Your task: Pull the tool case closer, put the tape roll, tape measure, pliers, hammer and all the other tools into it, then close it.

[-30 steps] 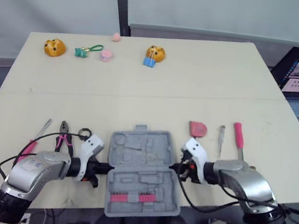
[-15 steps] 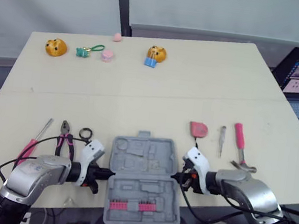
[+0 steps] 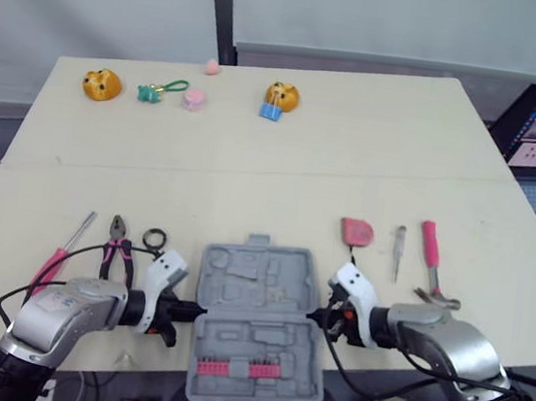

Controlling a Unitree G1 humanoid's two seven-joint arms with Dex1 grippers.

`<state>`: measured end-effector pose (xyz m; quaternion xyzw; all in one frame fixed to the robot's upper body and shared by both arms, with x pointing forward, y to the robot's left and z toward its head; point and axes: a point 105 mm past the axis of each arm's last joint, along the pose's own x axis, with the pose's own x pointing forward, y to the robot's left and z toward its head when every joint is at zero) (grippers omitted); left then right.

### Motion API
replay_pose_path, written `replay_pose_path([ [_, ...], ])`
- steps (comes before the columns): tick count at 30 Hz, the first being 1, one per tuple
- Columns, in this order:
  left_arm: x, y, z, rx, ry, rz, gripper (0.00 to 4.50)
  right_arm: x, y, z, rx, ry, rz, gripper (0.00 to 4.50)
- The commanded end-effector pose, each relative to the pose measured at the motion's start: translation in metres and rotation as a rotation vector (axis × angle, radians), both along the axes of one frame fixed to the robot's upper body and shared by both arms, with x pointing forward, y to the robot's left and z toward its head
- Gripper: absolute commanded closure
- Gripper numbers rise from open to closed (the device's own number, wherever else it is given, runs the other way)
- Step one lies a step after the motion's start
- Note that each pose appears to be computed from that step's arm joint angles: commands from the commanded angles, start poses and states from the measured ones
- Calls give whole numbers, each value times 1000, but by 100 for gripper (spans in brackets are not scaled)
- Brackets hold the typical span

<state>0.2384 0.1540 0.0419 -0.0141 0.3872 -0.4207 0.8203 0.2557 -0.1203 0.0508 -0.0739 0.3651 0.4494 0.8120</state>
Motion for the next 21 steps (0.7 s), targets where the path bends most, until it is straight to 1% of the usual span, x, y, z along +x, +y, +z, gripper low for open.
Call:
replay_pose_path([
  [1, -3, 2, -1, 19, 4, -8, 450, 2, 2, 12, 21, -49, 14, 447],
  [4, -4, 10, 2, 22, 14, 17, 450, 3, -2, 14, 13, -57, 4, 447],
  [9, -21, 25, 15, 33, 37, -4, 450, 1, -17, 20, -10, -68, -18, 447],
  [11, -25, 31, 23, 16, 36, 7, 450, -1, -23, 22, -22, -71, -24, 447],
  [14, -27, 37, 45, -41, -5, 27, 450, -5, -33, 32, -31, -85, -29, 447],
  [17, -30, 39, 76, -147, -65, 25, 450, -15, -38, 49, -2, -113, 2, 447],
  [20, -29, 49, 104, -193, -271, 33, 450, -32, -44, 74, 73, -156, 48, 447],
  [21, -32, 55, 111, -230, -315, 51, 450, -40, -49, 81, 95, -158, 53, 447],
])
